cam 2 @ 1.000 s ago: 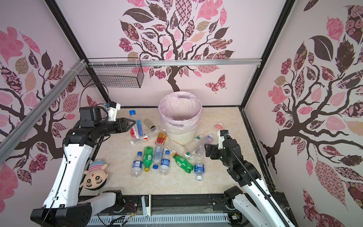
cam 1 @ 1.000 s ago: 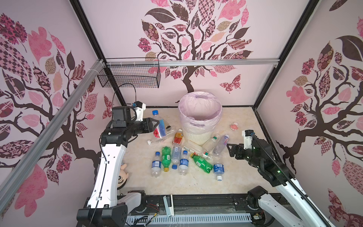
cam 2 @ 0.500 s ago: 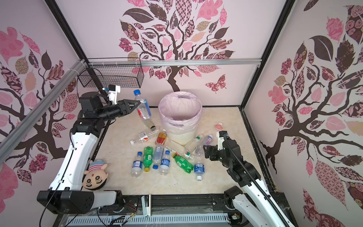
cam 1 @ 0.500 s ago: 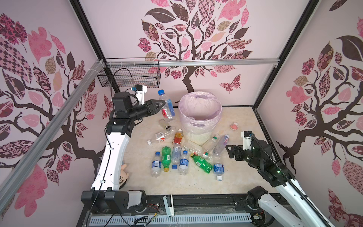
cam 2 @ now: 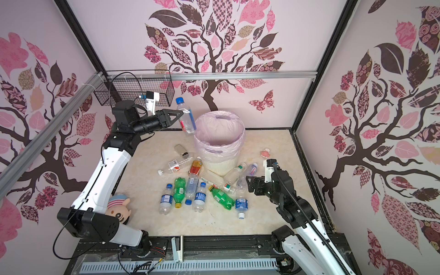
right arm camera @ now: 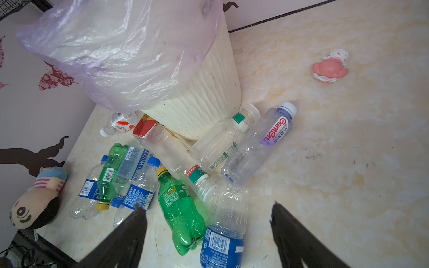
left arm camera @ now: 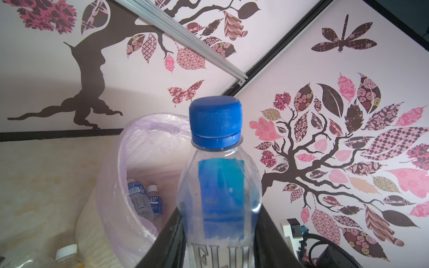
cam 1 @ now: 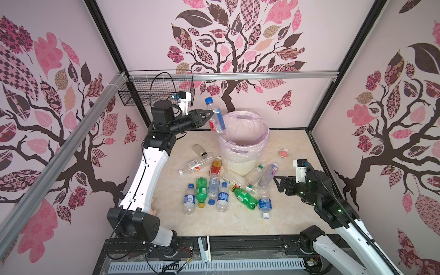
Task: Throw the plastic bottles in the bin
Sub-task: Throw the plastic bottle into the trash bin, then pick up the plastic bottle from the top-left of the table.
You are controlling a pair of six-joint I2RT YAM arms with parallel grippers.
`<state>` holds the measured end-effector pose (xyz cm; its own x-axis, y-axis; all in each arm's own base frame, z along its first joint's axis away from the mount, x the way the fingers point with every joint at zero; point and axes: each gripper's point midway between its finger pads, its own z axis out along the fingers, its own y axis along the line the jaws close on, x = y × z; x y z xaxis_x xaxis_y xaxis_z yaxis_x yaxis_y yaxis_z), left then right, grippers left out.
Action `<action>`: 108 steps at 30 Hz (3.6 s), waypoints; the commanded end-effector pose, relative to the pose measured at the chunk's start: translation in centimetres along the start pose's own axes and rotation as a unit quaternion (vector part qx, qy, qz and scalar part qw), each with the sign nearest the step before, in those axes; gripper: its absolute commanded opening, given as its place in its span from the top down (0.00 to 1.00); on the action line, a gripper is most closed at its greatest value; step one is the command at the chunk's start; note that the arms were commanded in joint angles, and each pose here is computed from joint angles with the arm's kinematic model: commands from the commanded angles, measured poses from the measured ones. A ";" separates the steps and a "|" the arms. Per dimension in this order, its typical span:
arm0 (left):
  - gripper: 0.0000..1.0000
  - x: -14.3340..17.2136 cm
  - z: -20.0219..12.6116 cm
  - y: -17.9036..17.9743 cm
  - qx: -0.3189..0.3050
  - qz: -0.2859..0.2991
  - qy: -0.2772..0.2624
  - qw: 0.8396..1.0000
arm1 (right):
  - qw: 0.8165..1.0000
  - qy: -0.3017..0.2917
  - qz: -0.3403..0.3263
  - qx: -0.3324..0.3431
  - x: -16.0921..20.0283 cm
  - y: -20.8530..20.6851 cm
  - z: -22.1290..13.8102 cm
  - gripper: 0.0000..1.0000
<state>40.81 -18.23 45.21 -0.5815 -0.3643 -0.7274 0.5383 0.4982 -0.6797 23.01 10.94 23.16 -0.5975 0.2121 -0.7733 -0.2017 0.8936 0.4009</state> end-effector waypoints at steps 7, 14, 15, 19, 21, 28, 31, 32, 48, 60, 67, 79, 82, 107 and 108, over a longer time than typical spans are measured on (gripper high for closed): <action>0.60 -1.0 2.4 -0.8 0.018 0.014 -0.008 1.000 | 1.000 -0.004 0.008 -0.009 -0.4 0.5 -0.6 0.14; 0.60 1.4 5.0 0.4 -0.029 0.033 0.032 0.999 | 1.000 -0.004 0.007 -0.009 -0.5 0.6 -0.7 0.14; 0.60 1.7 5.2 0.6 -0.033 0.032 0.034 0.998 | 1.000 -0.004 0.007 -0.009 -0.6 0.6 -0.8 0.14; 0.59 2.4 5.5 1.6 -0.050 0.031 0.039 0.998 | 1.000 -0.005 0.007 -0.008 -0.6 0.6 -1.0 0.14; 0.57 2.8 5.6 2.1 -0.056 0.031 0.044 0.997 | 1.000 -0.006 0.007 -0.007 -0.6 0.5 -1.0 0.14; 0.54 4.1 5.9 3.5 -0.068 0.029 0.053 0.996 | 1.000 -0.004 0.013 -0.012 -0.5 0.7 -0.8 0.14; 0.54 4.3 6.1 3.7 -0.064 0.025 0.052 0.996 | 1.000 -0.004 0.013 -0.013 -0.5 0.7 -0.8 0.14; 0.54 4.3 6.2 3.7 -0.062 0.023 0.052 0.996 | 1.000 -0.005 0.013 -0.011 -0.5 0.6 -0.8 0.14; 0.46 4.8 7.9 4.6 -0.051 0.006 0.064 0.997 | 1.000 -0.006 0.013 -0.009 -0.5 0.5 -1.0 0.14; 0.28 6.0 6.1 4.7 -0.081 0.035 0.086 0.992 | 1.000 -0.013 0.016 -0.010 -0.9 0.7 -1.2 0.14; 0.21 7.1 0.9 5.5 -0.170 0.129 0.133 0.968 | 1.000 -0.008 0.008 0.001 -0.3 0.1 -1.2 0.14; 0.20 10.8 -9.2 10.0 -0.270 0.195 0.199 0.922 | 1.000 -0.004 -0.003 0.009 0.4 -0.5 -0.8 0.14; 0.20 12.5 -9.7 11.8 -0.292 0.188 0.220 0.912 | 1.000 -0.004 -0.001 0.006 0.5 -0.4 -0.8 0.14; 0.23 19.0 -8.3 24.7 -0.396 0.150 0.358 0.832 | 1.000 -0.005 0.002 -0.006 1.0 -0.2 -1.1 0.13; 0.23 19.1 -7.9 24.8 -0.391 0.147 0.357 0.835 | 1.000 -0.006 0.002 -0.006 0.9 -0.2 -1.1 0.13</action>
<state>37.59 -6.46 15.61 -0.8663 0.2709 -0.4197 0.3089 0.9508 -0.0240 21.95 10.46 23.32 -0.5794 0.2258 -0.7831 -0.2069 0.8886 0.4093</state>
